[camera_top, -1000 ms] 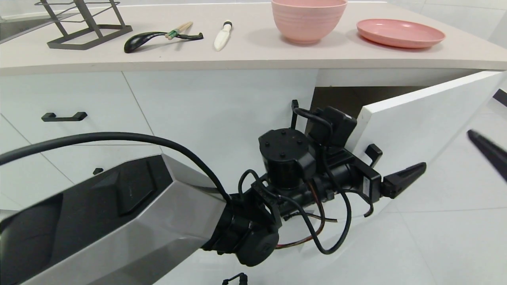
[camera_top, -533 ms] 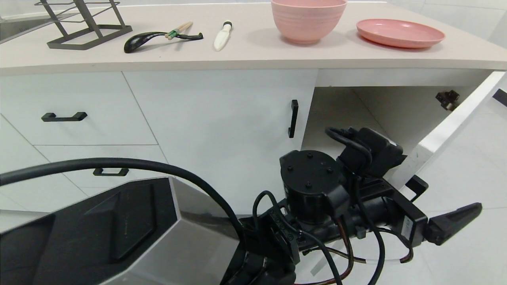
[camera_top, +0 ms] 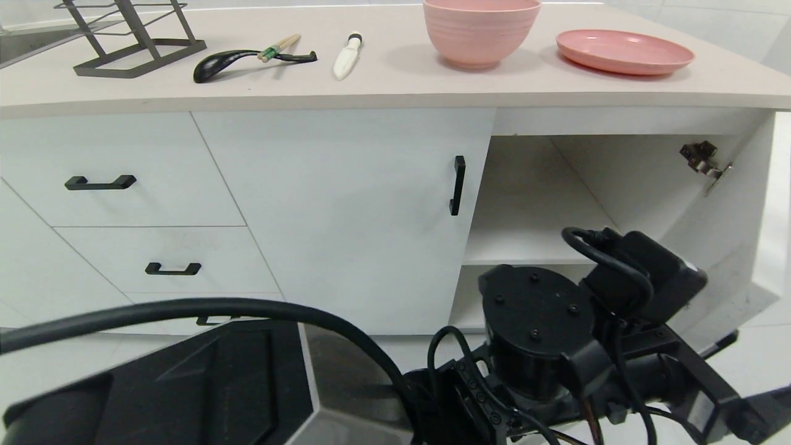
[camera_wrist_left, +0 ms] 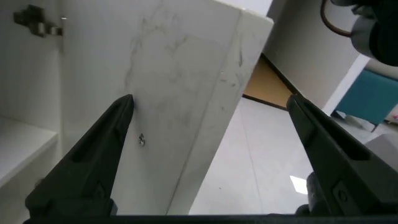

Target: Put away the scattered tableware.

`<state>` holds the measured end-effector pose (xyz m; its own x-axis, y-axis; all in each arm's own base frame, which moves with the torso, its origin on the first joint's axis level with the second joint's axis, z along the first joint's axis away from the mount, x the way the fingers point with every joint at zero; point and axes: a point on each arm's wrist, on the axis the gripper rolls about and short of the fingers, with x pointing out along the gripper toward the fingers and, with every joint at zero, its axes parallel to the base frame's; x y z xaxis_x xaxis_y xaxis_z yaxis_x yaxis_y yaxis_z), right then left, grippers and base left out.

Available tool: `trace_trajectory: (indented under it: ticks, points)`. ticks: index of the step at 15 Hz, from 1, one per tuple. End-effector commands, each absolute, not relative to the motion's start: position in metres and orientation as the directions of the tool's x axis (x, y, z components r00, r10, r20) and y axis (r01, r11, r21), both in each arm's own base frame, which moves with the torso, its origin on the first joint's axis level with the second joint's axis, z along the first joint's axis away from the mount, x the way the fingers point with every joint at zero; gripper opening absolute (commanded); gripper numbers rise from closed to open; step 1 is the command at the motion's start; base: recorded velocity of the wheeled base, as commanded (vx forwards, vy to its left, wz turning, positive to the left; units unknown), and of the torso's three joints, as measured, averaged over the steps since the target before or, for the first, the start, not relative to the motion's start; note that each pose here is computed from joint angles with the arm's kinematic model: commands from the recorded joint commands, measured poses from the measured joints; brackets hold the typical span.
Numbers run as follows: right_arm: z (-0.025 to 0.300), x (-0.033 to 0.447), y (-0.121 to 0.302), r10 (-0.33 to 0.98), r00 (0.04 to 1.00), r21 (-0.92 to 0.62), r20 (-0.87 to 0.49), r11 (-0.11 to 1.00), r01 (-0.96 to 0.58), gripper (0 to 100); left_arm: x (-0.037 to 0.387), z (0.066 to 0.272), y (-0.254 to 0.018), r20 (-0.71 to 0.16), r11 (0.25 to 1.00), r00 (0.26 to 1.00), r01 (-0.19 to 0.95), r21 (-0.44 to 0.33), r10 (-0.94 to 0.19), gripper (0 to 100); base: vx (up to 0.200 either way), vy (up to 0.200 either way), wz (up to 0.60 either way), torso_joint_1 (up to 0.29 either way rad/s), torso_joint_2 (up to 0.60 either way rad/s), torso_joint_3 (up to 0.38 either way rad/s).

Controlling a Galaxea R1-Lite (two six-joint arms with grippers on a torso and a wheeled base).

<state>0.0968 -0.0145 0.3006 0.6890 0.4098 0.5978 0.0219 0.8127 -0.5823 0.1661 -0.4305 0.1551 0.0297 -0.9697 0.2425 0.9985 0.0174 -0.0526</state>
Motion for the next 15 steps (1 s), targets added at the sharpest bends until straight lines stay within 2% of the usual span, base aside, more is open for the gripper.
trace_trajectory:
  ticks: [1,5,7,10,12,15]
  points:
    - [0.307,0.089,-0.014,0.408,0.67,-0.592,0.62,0.804,0.058,100,0.153,0.139,-0.46,0.26,-0.036,-0.023,0.998,-0.045,-0.965,100,0.0,0.0,0.0,0.0,0.0,0.0]
    - [0.312,0.085,-0.013,0.41,0.657,-0.597,0.633,0.798,0.077,100,0.113,0.101,-0.512,0.304,-0.156,-0.142,0.988,-0.021,-0.942,100,0.0,0.0,0.0,0.0,0.0,0.0]
    - [0.317,0.078,-0.012,0.407,0.644,-0.604,0.648,0.789,0.109,100,0.113,0.094,-0.523,0.347,-0.164,-0.153,0.986,-0.004,-0.925,100,0.0,0.0,0.0,0.0,0.0,0.0]
    - [0.331,0.063,-0.007,0.42,0.604,-0.616,0.678,0.773,0.153,100,0.137,0.115,-0.514,0.47,-0.138,-0.119,0.99,-0.006,-0.875,100,0.0,0.0,0.0,0.0,0.0,0.0]
    - [0.332,0.061,-0.007,0.424,0.6,-0.618,0.679,0.77,0.155,100,0.152,0.121,-0.507,0.493,-0.109,-0.097,0.994,0.006,-0.864,100,0.0,0.0,0.0,0.0,0.0,0.0]
    - [0.293,0.077,-0.012,0.394,0.712,-0.598,0.581,0.801,0.044,100,0.207,0.162,-0.472,0.56,0.016,-0.01,0.999,0.04,-0.829,100,0.0,0.0,0.0,0.0,0.0,0.0]
